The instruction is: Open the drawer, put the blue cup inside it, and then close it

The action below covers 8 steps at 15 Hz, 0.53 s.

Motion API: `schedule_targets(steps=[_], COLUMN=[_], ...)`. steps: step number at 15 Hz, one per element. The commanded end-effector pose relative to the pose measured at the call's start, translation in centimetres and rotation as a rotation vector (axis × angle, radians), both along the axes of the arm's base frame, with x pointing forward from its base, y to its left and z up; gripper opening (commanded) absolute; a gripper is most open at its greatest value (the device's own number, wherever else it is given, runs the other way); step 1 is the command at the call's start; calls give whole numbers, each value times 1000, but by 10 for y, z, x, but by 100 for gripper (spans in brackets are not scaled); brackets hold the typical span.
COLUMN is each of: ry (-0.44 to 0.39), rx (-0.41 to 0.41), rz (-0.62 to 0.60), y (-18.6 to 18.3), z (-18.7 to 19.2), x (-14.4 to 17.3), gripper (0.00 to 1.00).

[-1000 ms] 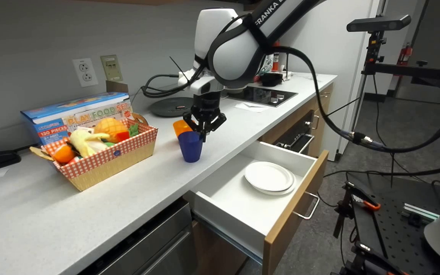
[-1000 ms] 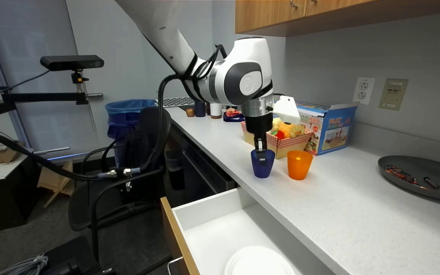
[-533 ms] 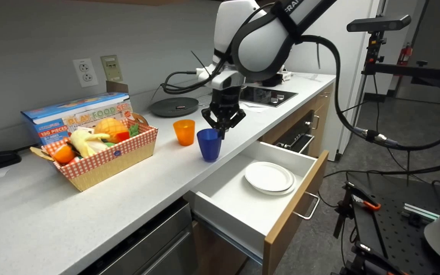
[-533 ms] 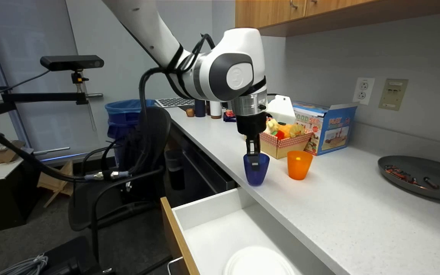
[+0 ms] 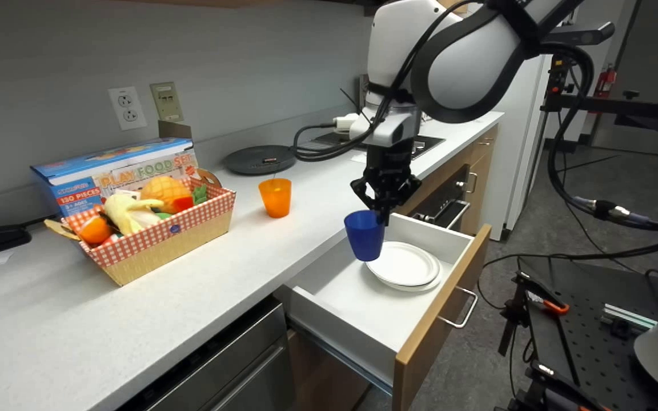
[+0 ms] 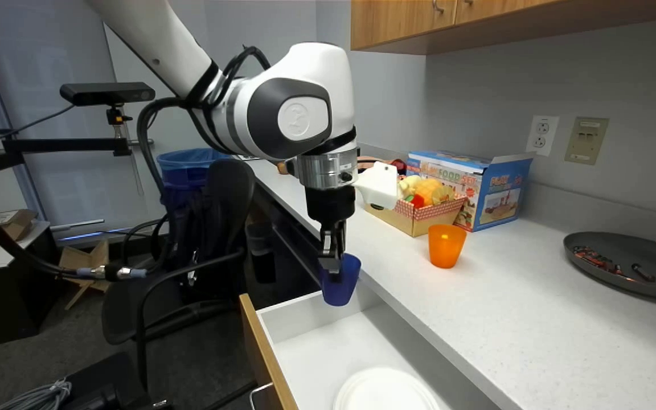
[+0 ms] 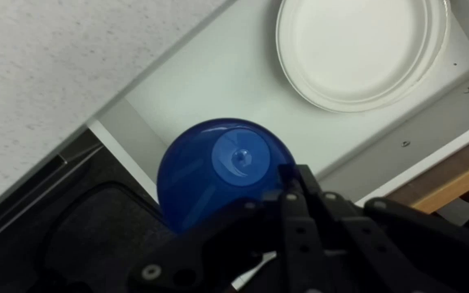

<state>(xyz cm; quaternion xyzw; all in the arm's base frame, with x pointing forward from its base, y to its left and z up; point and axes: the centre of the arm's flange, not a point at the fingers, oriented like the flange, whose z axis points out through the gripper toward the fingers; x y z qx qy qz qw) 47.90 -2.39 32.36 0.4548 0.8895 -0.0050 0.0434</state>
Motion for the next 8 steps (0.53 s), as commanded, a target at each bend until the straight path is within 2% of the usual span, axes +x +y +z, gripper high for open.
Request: schedule_targets(steps=[1, 8], ry=[34, 56], rx=[-3, 4], rz=[-10, -59], y=[-5, -7], z=[-29, -101], x=[-10, 7], gripper=[1, 1])
